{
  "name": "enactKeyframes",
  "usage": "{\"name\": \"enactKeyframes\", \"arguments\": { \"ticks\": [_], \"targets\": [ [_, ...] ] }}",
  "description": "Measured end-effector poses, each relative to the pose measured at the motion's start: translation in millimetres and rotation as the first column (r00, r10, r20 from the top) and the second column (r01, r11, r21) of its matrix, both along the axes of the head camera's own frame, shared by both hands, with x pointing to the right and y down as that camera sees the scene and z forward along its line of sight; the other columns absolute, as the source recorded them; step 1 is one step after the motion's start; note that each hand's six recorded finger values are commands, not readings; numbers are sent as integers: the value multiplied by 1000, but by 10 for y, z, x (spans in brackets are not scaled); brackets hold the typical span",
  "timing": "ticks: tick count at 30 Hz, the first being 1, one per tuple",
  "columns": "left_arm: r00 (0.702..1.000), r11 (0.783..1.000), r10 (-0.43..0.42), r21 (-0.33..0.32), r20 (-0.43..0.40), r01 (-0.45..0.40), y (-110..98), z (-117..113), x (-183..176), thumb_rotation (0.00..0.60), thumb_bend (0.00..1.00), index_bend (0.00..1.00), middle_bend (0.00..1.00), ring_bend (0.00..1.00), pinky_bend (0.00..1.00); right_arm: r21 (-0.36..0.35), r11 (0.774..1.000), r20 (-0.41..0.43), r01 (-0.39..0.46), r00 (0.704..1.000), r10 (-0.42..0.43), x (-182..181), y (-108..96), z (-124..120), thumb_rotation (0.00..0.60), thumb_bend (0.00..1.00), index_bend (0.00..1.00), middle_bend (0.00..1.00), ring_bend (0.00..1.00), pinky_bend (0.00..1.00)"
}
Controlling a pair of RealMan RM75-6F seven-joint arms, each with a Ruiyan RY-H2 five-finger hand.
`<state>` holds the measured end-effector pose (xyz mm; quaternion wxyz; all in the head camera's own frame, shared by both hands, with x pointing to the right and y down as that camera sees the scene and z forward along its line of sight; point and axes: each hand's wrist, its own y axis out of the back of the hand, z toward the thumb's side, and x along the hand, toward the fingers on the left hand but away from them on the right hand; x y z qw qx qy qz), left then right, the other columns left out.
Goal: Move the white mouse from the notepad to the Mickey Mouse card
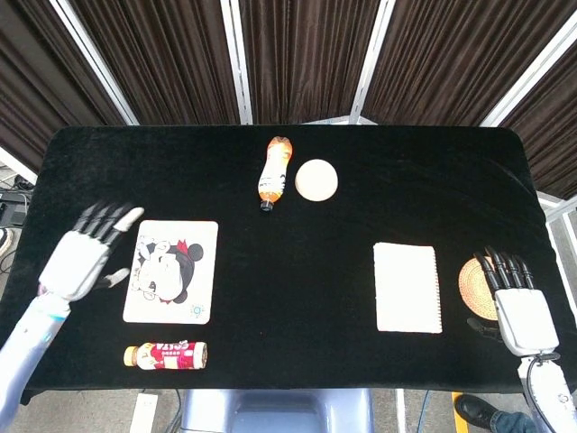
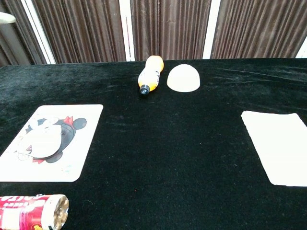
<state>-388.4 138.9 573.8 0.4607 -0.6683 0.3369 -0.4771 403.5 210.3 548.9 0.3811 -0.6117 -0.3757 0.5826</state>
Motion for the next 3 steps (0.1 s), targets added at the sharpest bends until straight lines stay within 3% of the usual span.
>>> {"name": "enactKeyframes", "arguments": {
  "ticks": [3],
  "targets": [
    [979, 979, -190, -64, 66, 195, 275, -85, -307, 600, 0, 0, 0, 0, 0, 3, 1000, 10, 0, 1000, 0, 3, 4, -27, 600, 0, 0, 0, 0, 0]
  ]
}}
